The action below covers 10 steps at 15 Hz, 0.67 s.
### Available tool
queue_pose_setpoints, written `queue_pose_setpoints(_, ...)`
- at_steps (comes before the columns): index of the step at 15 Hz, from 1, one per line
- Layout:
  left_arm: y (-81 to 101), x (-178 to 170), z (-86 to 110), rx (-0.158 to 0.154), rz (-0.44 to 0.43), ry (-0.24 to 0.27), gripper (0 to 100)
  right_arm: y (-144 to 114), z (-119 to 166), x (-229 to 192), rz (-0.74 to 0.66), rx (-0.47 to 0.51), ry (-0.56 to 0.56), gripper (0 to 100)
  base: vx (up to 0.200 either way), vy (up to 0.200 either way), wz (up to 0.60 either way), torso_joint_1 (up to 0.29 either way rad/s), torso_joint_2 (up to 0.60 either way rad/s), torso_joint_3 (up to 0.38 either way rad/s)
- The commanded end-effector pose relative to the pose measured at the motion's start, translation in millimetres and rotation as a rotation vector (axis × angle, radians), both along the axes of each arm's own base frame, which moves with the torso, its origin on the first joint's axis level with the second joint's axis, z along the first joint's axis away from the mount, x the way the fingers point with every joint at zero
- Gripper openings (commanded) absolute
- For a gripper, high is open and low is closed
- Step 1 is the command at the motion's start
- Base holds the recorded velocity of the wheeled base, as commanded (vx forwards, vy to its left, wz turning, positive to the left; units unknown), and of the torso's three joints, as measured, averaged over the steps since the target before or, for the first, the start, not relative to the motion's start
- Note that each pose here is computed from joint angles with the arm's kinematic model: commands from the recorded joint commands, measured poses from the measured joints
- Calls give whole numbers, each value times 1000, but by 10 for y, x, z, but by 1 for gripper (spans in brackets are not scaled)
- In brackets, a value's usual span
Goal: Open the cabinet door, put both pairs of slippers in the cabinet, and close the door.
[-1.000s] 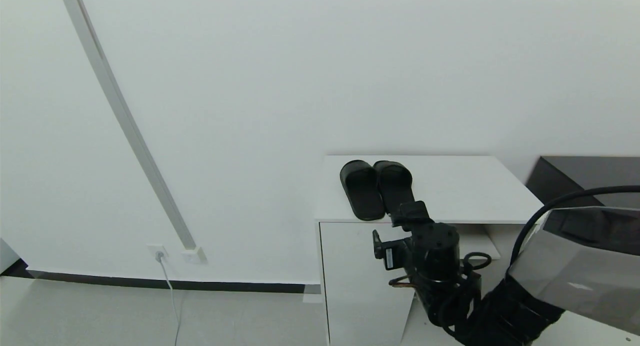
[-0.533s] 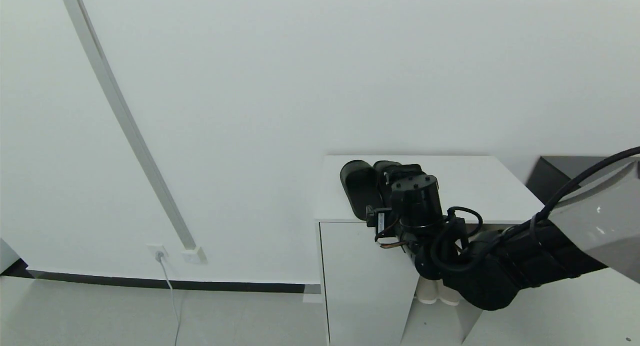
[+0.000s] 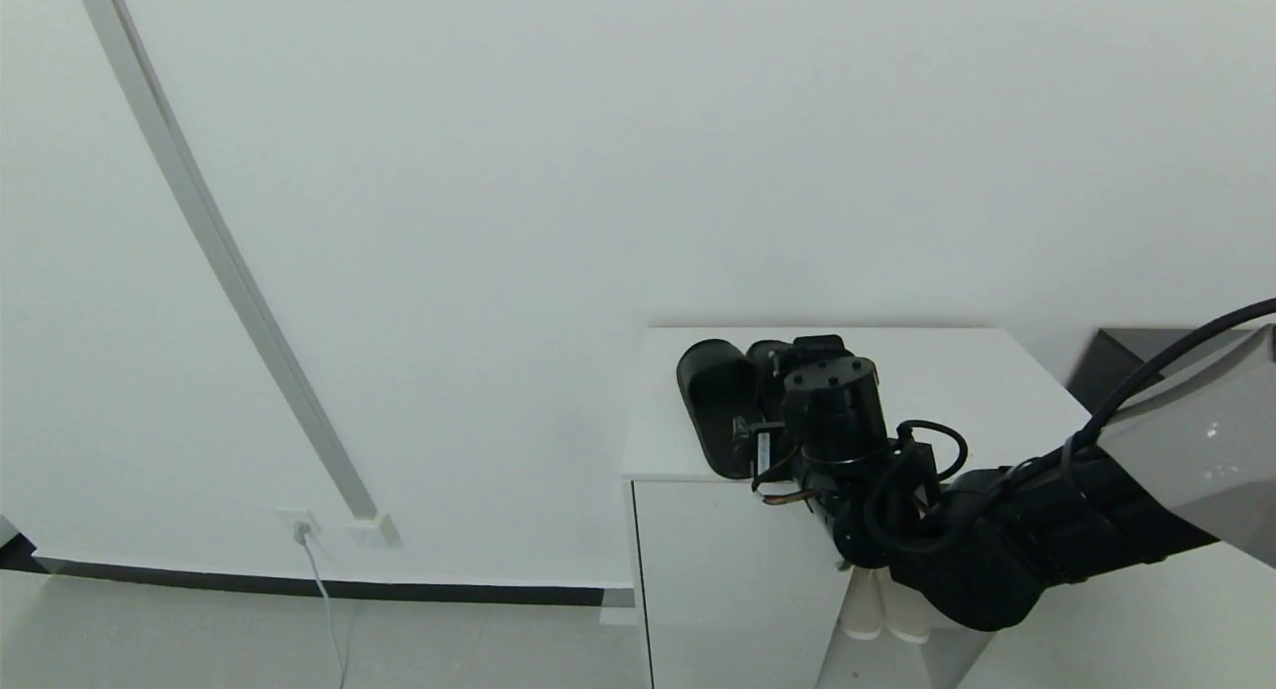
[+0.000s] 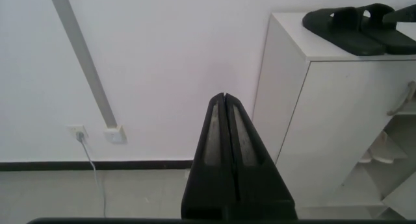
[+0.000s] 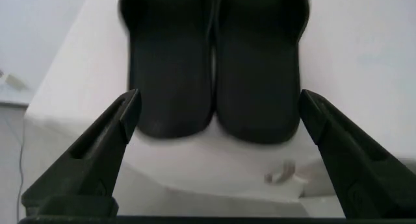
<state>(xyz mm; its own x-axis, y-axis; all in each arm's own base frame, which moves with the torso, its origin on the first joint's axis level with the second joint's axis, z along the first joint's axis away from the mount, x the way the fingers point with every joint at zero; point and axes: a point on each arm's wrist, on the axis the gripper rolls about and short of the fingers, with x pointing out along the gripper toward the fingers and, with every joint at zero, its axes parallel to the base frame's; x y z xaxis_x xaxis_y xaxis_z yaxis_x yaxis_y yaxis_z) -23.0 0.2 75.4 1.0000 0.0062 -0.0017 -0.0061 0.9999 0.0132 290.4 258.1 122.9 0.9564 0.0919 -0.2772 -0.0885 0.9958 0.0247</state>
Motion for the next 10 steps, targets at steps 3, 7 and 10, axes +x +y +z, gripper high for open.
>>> queue_pose_setpoints(3, 0, 2, -4, -1, 0, 3, 0, 13, -186, 3, 31, 5, 32, 100, 133, 0, 0, 5, 3, 3)
queue_pose_setpoints(7, 0, 2, -4, -1, 2, 3, 0, 68, -377, 146, 36, 21, 13, 100, 0, 0, 0, 0, 0, 0)
queue_pose_setpoints(10, 0, 2, -4, -1, 2, 3, 0, 59, -399, 360, 16, 21, -9, 100, 0, 0, 0, 0, 0, 0)
